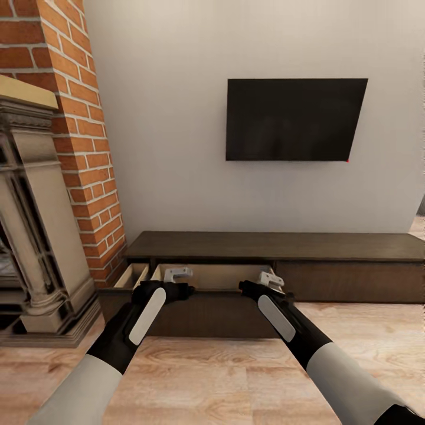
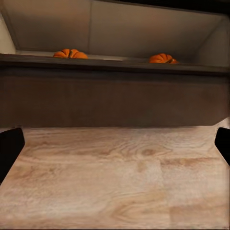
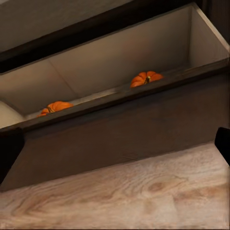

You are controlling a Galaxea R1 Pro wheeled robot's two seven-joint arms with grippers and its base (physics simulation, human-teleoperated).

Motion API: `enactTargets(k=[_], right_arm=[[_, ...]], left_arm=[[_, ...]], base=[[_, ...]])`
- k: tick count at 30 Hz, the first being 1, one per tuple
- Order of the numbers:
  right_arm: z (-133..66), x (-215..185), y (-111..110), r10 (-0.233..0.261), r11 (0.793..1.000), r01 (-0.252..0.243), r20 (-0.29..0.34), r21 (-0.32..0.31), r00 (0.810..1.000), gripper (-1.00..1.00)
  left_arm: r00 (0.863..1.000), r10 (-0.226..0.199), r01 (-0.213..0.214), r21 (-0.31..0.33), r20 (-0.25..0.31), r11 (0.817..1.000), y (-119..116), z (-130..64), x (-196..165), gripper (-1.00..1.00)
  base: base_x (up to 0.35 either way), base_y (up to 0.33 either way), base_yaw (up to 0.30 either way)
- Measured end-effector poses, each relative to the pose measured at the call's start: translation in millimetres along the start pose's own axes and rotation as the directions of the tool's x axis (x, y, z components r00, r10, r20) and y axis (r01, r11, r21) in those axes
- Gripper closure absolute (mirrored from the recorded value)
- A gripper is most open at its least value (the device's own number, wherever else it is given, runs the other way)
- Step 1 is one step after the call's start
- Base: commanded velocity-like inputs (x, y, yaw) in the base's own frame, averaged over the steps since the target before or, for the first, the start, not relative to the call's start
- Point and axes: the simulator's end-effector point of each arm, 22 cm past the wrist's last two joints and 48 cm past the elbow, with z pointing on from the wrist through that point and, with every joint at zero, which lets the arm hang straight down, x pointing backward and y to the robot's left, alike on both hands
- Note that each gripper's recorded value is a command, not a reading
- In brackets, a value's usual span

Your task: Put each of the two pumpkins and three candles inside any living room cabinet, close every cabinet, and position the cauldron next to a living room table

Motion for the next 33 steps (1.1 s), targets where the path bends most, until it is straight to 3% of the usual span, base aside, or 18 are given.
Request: enactTargets(k=[9, 20, 33], right_arm=[[-3.3, -10.6, 3.1, 0.000, 1.000, 0.000, 0.000, 0.001, 1.000, -1.00], [-1.6, -4.6, 0.9, 0.001, 1.000, -0.001, 0.000, 0.001, 1.000, -1.00], [4.8, 20.6, -3.6, -0.001, 1.000, 0.001, 0.002, -0.011, 1.000, -1.00]], left_arm=[[1.000, 0.000, 0.000, 0.001, 0.001, 1.000, -2.3, -5.0, -10.8, -1.00], [0.998, 0.004, -0.005, 0.012, 0.056, 1.000, -5.4, -14.8, -25.1, -1.00], [0.998, -0.001, 0.000, 0.019, 0.058, 1.000, -1.9, -3.2, 1.3, -1.00]], base=[[-0.287, 0.000, 0.000], [-0.018, 0.000, 0.000], [0.000, 0.000, 0.000]])
